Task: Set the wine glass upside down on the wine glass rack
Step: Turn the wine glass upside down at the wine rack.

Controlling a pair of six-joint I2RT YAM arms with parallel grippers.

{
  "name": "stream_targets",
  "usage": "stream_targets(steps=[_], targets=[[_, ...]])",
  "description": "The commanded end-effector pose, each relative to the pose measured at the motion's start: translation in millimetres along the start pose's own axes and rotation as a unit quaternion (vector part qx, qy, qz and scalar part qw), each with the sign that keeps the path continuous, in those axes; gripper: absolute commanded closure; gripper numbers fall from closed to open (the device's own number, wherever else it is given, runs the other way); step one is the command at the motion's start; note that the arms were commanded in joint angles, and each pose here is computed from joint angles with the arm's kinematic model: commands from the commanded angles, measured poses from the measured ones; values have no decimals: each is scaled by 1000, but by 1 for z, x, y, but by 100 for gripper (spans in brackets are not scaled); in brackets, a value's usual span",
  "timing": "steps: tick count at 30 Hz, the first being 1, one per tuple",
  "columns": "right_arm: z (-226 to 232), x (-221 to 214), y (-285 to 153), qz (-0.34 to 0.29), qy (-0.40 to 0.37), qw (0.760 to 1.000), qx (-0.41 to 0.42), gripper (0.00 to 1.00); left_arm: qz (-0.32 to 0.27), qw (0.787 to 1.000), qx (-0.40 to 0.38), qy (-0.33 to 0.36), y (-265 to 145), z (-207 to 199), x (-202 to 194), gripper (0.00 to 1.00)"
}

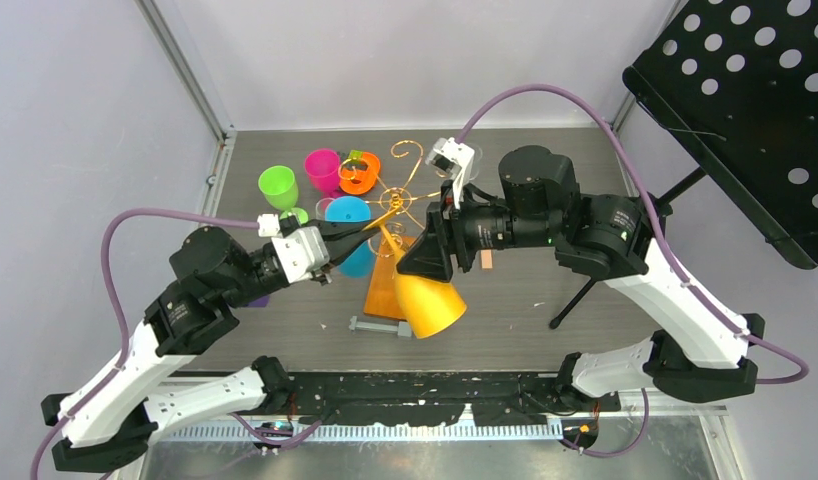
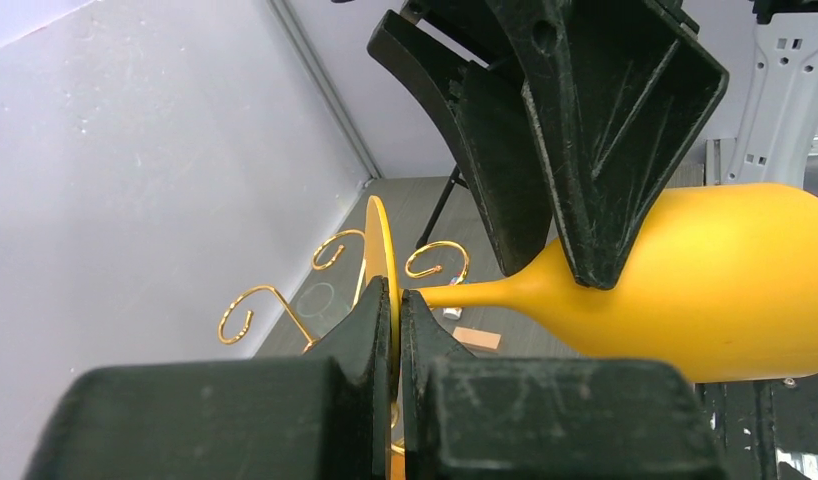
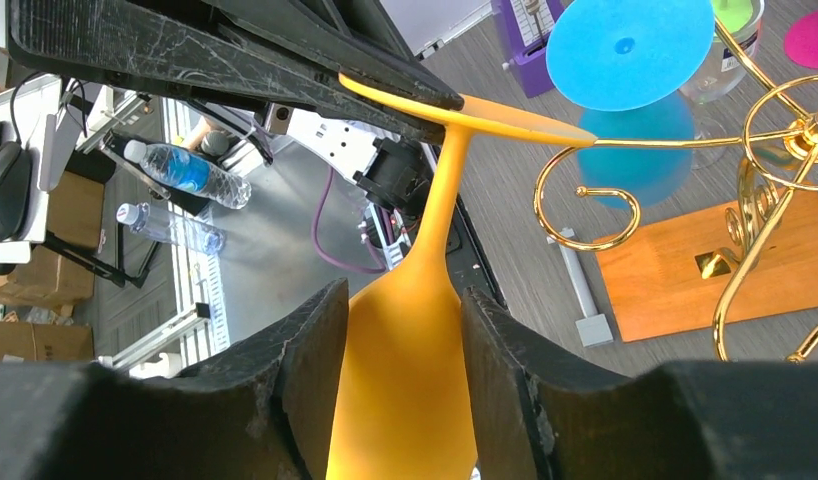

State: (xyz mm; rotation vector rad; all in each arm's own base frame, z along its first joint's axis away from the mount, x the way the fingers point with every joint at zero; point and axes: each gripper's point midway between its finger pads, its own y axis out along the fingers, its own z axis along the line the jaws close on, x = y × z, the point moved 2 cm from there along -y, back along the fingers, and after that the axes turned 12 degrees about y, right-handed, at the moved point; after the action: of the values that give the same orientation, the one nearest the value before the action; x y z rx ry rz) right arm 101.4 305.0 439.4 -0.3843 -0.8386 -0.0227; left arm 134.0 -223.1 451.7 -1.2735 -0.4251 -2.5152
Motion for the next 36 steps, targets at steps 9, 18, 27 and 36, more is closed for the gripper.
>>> stream_targets(steps=[9, 18, 27, 36], targets=[[5, 10, 12, -16, -1, 1000, 20, 55, -31, 999, -10, 15, 3, 2, 21, 100], [-4, 4, 19, -7, 5, 1000, 8, 78, -29, 999, 0, 20, 3, 4, 19, 100], [-11, 14, -1, -66, 16, 998, -7, 95, -45, 997, 58, -4, -7, 17, 24, 55], [-53, 28, -65, -185, -4, 977, -106, 95, -26, 984, 149, -96, -12, 41, 19, 27]])
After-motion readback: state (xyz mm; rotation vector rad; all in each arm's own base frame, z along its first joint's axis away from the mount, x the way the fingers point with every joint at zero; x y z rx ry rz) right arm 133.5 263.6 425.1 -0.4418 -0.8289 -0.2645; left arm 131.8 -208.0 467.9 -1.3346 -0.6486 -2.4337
